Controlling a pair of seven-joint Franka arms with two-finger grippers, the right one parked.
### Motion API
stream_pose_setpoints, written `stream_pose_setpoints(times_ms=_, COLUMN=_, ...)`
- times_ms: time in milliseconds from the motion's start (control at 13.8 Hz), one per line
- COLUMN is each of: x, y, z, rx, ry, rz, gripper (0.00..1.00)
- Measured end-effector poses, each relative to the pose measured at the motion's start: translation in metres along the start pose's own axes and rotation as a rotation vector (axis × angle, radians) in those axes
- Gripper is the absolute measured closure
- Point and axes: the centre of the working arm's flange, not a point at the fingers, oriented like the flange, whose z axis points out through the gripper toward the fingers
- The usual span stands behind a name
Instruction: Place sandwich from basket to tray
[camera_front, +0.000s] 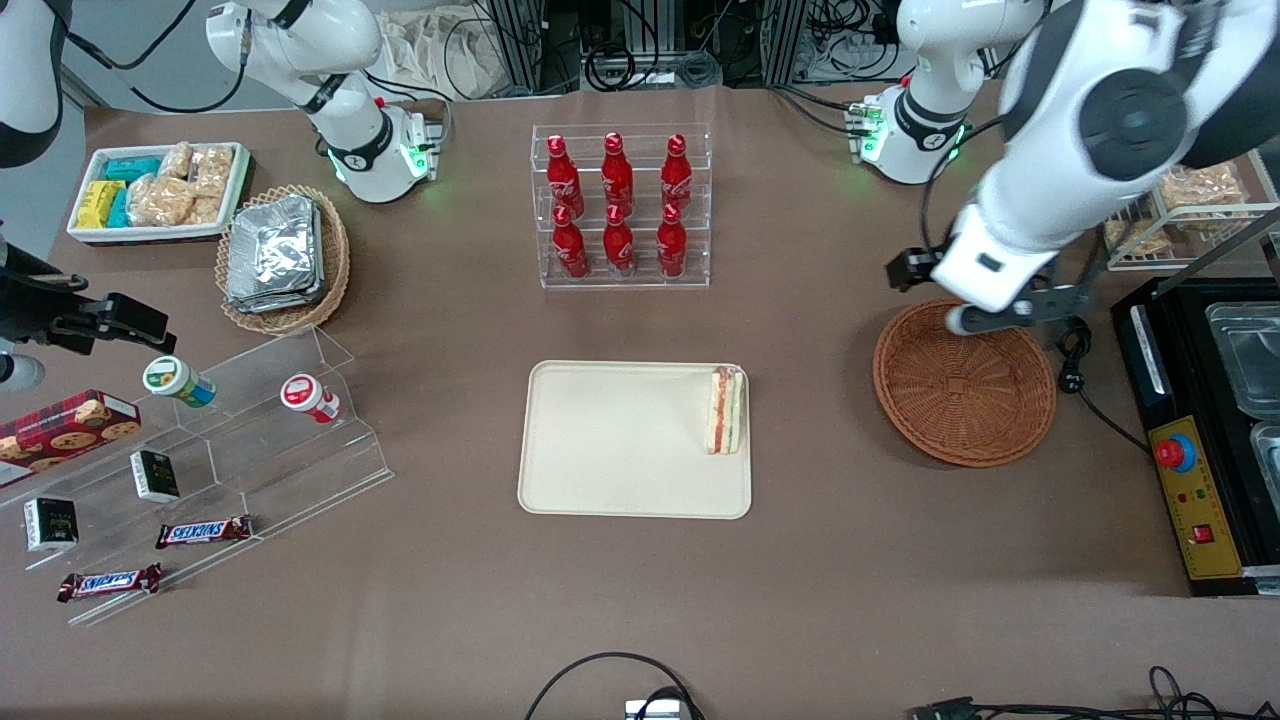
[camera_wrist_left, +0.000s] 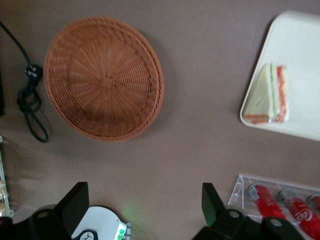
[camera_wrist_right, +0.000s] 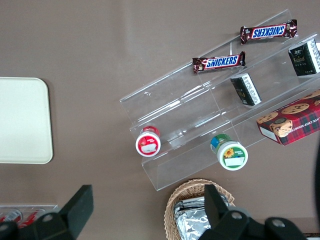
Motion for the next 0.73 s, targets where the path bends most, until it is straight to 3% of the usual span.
stream_pose_setpoints(times_ms=145, x=0.023, y=-0.015, z=-0.012, rx=-0.025, ry=0.004, rz=0.002, gripper=0.00)
stream_pose_setpoints(times_ms=290, x=0.041, y=-0.019, z=-0.014, rx=-0.026, ry=0.004, rz=0.003, gripper=0.00)
stream_pose_setpoints(times_ms=726, x=0.050, y=-0.016, z=-0.015, rx=-0.035, ry=-0.004, rz=0.011, gripper=0.00)
